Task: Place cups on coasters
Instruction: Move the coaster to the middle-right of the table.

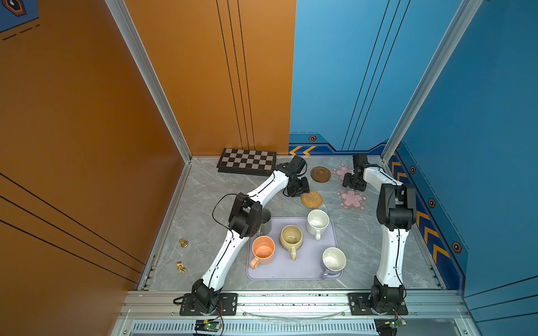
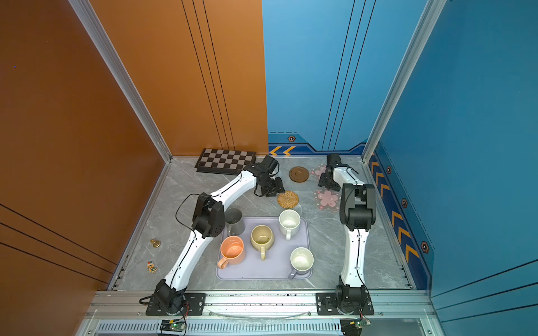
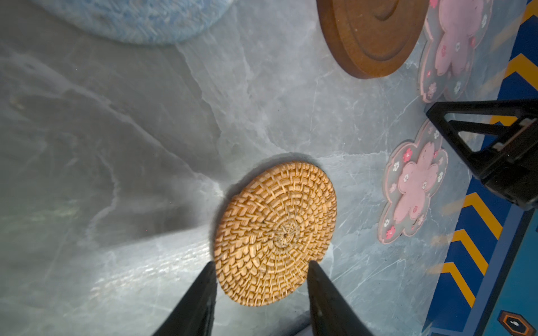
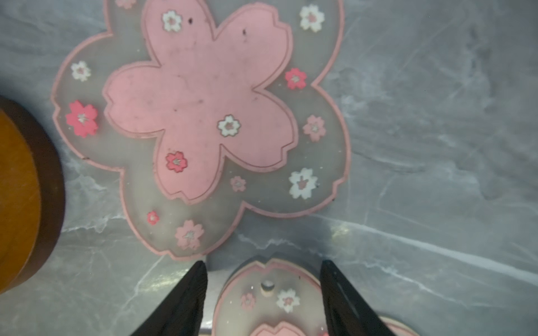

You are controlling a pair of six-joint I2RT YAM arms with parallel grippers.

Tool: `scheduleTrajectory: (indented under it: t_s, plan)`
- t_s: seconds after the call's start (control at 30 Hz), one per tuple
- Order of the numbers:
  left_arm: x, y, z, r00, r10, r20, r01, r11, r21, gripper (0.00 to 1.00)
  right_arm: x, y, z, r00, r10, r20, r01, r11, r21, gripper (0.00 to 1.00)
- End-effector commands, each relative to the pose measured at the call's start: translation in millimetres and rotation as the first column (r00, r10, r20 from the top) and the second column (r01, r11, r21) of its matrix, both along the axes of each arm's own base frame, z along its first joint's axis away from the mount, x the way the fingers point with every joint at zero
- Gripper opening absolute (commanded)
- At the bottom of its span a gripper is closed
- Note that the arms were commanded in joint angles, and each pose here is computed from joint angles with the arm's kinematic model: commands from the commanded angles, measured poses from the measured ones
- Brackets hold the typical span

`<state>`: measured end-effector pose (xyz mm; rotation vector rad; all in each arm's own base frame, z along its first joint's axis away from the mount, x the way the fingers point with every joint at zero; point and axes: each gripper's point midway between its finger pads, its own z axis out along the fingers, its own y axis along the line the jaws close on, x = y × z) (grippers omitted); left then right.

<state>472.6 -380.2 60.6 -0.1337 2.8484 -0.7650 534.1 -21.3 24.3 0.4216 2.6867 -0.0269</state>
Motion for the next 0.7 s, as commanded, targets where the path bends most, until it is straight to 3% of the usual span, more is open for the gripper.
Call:
scheduleTrajectory:
  t_s: [0.0, 0.33, 0.67]
  plan:
    - [1, 9, 19, 1.0, 0.024, 0.011, -0.024, 1.0, -0.004, 0.51, -34, -1, -32, 0.985, 0.001, -0.171, -0.009, 0.999, -0.046, 0.64]
    - [-1, 9, 26, 1.0, 0.017, 0.021, -0.016, 1.0, -0.006, 0.52, -60, -8, -30, 0.976, 0.011, -0.217, -0.029, 0.996, -0.08, 0.63]
    - [-8, 3, 17, 1.0, -0.002, 0.005, 0.002, 1.0, 0.001, 0.51, -38, -12, 6, 0.994, -0.011, -0.113, 0.004, 0.998, -0.059, 0.64]
